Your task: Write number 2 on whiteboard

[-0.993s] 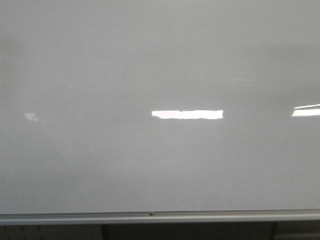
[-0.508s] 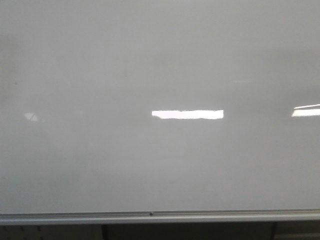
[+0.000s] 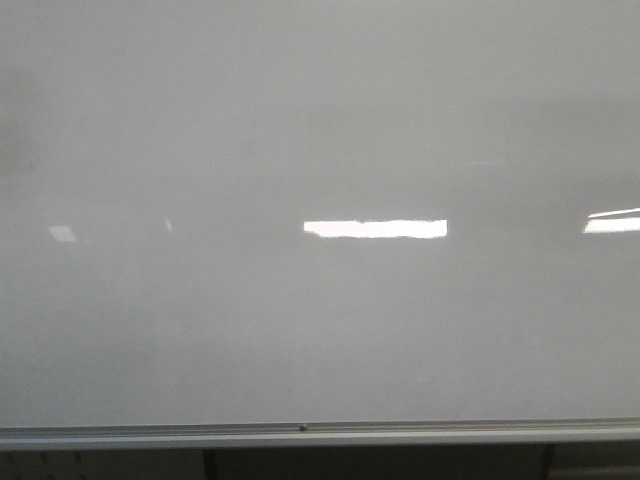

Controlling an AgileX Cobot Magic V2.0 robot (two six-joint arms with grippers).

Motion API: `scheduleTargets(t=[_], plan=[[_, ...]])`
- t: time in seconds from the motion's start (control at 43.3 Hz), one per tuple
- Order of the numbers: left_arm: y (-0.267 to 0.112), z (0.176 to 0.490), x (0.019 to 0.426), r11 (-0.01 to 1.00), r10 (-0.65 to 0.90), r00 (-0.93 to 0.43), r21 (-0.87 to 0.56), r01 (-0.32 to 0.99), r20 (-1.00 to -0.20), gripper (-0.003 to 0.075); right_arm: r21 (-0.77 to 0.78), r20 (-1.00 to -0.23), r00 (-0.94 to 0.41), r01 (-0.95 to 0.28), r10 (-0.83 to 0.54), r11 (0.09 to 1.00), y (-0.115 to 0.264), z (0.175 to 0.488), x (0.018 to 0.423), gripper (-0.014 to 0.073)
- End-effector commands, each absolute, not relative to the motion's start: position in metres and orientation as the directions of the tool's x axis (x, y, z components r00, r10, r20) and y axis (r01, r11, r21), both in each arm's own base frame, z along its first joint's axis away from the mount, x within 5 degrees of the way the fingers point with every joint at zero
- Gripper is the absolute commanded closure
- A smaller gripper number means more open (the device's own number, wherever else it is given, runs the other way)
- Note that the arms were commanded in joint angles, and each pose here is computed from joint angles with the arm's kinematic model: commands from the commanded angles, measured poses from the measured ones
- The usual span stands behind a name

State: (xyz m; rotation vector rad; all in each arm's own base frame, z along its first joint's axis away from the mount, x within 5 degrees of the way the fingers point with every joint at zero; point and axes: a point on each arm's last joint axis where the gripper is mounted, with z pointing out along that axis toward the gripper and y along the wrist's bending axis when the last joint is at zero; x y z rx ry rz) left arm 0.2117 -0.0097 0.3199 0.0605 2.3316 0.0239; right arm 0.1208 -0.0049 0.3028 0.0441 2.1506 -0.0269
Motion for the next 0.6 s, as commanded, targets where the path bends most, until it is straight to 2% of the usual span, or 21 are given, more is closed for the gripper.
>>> scheduleTargets(t=[0.0, 0.323, 0.577], plan=[[-0.012, 0.336, 0.232, 1.0, 0.002, -0.611, -0.005, 0.01, -0.792, 0.0225, -0.015, -0.883, -0.47, 0.038, 0.005, 0.999, -0.005, 0.318, 0.125, -0.0028], [-0.011, 0.314, 0.284, 1.0, -0.007, -0.67, -0.004, -0.006, -0.742, 0.0225, -0.015, -0.883, -0.47, 0.038, 0.005, 0.999, -0.005, 0.318, 0.125, -0.0028], [-0.011, 0.293, 0.313, 1.0, -0.005, -0.656, -0.004, -0.004, -0.755, 0.0225, -0.015, -0.883, -0.47, 0.038, 0.005, 0.999, -0.005, 0.318, 0.125, -0.0028]])
